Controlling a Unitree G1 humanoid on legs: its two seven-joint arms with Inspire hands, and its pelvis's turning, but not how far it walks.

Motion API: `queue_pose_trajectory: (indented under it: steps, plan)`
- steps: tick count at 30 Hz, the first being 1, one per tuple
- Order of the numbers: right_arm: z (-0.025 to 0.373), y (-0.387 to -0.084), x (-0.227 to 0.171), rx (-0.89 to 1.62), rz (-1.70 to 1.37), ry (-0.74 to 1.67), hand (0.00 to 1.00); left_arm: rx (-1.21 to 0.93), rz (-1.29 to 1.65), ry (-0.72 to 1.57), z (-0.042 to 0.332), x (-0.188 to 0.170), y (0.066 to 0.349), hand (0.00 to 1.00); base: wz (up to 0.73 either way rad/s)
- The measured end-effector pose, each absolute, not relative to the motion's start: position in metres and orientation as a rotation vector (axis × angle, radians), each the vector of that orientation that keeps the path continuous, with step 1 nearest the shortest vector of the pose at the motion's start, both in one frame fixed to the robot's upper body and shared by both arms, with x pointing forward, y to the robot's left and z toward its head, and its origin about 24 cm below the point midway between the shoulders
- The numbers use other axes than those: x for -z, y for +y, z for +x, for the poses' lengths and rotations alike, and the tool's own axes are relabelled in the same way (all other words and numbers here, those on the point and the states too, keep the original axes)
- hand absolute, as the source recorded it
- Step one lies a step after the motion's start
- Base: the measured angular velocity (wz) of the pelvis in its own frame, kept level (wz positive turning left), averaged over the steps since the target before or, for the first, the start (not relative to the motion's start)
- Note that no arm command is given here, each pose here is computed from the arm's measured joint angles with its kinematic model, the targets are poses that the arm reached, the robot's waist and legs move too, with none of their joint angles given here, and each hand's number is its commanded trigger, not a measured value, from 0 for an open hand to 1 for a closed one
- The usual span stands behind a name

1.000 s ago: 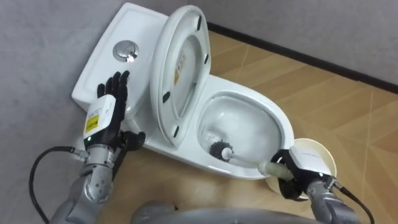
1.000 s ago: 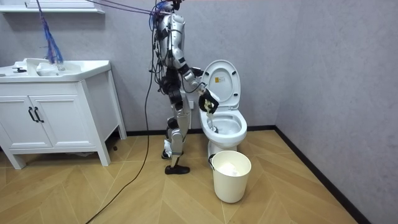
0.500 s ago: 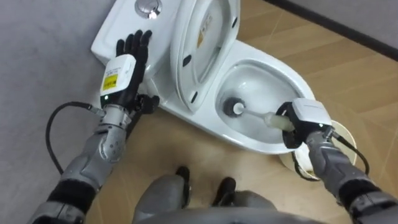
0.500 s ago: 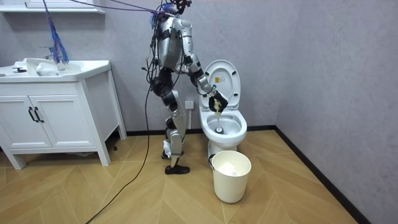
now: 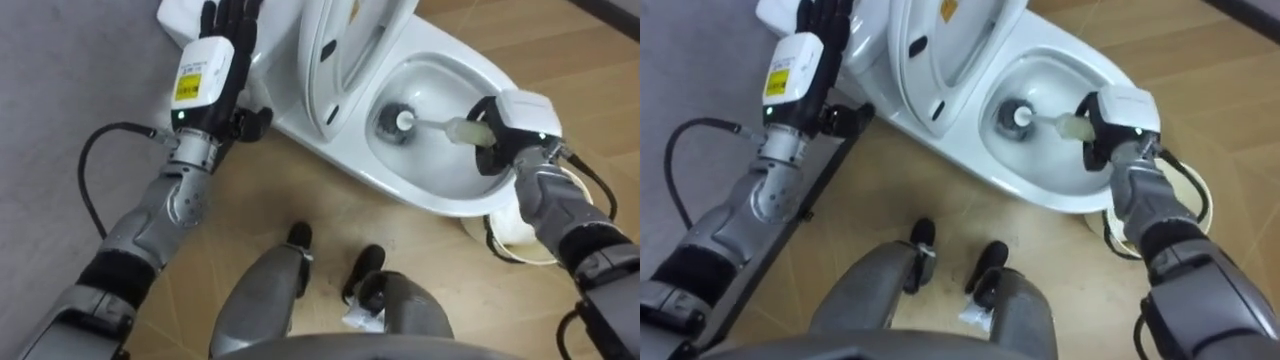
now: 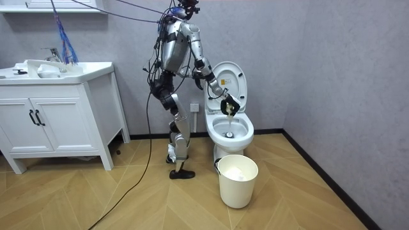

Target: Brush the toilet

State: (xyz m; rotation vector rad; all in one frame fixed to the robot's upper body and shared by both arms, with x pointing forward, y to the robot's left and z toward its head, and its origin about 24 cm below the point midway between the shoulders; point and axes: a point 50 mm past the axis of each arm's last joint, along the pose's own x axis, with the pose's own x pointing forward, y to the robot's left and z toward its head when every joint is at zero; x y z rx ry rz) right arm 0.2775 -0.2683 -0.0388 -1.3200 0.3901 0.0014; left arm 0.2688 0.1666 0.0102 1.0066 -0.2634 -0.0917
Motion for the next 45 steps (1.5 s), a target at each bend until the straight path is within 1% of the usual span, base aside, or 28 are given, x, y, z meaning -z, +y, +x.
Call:
queue_pose_trajectory:
  steps: [5, 10, 16, 21, 25, 30, 39, 45]
  plan:
    - [0.278, -0.288, 0.034, 0.163, -1.128, 0.476, 1.0, 0.08, 1.005, -0.267, 0.268, -0.012, 0.167, 0.0, 0.01]
    - [0.279, -0.285, 0.034, 0.142, -1.149, 0.467, 1.0, 0.07, 1.006, -0.252, 0.268, -0.01, 0.166, 0.0, 0.03]
    - [0.277, -0.264, 0.042, 0.078, -1.176, 0.445, 1.0, 0.05, 1.015, -0.23, 0.268, -0.007, 0.167, 0.0, -0.01]
    - [0.263, -0.241, 0.052, -0.012, -1.253, 0.38, 1.0, 0.031, 1.019, -0.201, 0.259, 0.003, 0.167, 0.0, -0.08]
    - [0.25, -0.227, 0.057, -0.072, -1.301, 0.342, 1.0, 0.03, 1.034, -0.172, 0.252, 0.012, 0.169, 0.0, -0.04]
    - [0.242, -0.209, 0.048, -0.14, -1.338, 0.279, 1.0, -0.003, 1.051, -0.131, 0.247, 0.017, 0.175, 0.0, -0.13]
    - [0.23, -0.198, 0.035, -0.201, -1.325, 0.228, 1.0, -0.021, 1.045, -0.104, 0.245, 0.019, 0.178, 0.0, -0.04]
    - [0.225, -0.187, 0.016, -0.238, -1.312, 0.181, 1.0, -0.03, 1.043, -0.088, 0.238, 0.022, 0.18, 0.0, -0.07]
